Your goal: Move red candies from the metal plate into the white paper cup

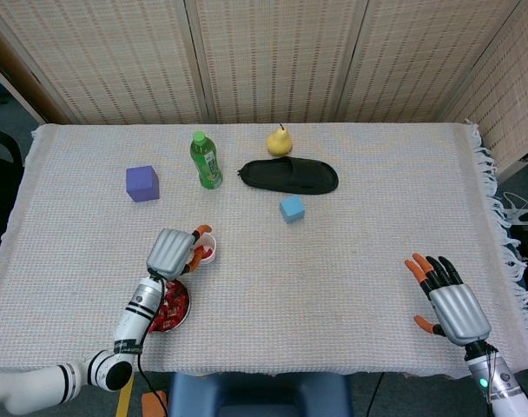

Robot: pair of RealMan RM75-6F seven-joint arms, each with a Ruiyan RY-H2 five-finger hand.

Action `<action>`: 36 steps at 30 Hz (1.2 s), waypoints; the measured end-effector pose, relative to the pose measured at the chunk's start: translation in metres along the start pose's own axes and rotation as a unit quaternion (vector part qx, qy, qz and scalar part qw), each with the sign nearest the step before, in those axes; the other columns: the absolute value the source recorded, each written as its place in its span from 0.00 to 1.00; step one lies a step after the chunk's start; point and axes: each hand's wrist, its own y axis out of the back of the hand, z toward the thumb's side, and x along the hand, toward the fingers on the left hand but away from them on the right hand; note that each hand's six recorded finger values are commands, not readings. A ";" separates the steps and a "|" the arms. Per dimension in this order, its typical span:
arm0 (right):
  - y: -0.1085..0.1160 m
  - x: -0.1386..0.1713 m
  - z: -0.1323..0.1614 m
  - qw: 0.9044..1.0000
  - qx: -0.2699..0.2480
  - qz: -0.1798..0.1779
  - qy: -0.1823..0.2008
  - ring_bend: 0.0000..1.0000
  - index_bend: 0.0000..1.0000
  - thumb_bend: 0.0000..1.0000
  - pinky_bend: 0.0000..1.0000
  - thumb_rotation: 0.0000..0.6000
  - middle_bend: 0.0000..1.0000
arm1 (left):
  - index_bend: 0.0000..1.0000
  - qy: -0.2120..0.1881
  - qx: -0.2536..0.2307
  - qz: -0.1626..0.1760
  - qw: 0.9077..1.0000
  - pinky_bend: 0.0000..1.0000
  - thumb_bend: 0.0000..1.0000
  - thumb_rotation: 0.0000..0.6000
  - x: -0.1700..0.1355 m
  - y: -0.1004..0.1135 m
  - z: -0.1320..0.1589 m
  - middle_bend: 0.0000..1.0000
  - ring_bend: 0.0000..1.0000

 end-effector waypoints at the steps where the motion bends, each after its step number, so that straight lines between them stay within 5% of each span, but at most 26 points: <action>1: 0.000 0.000 0.000 1.000 0.000 0.001 0.000 0.00 0.00 0.10 0.00 1.00 0.00 | 0.23 -0.002 -0.002 0.001 1.000 1.00 0.47 1.00 -0.003 0.001 0.000 1.00 1.00; 9: 0.001 0.002 0.003 1.000 0.001 -0.001 0.007 0.00 0.00 0.10 0.00 1.00 0.00 | 0.22 -0.029 -0.029 -0.005 0.999 1.00 0.45 1.00 -0.050 0.005 -0.007 1.00 1.00; 16: 0.001 0.005 0.008 1.000 0.002 -0.003 0.015 0.00 0.00 0.10 0.00 1.00 0.00 | 0.10 -0.003 -0.017 -0.069 0.997 1.00 0.43 1.00 -0.099 -0.022 -0.045 1.00 1.00; 36: -0.006 0.002 0.012 1.000 0.007 0.009 0.020 0.00 0.00 0.10 0.00 1.00 0.00 | 0.23 0.017 0.018 -0.136 0.990 1.00 0.42 1.00 -0.119 -0.071 -0.062 1.00 1.00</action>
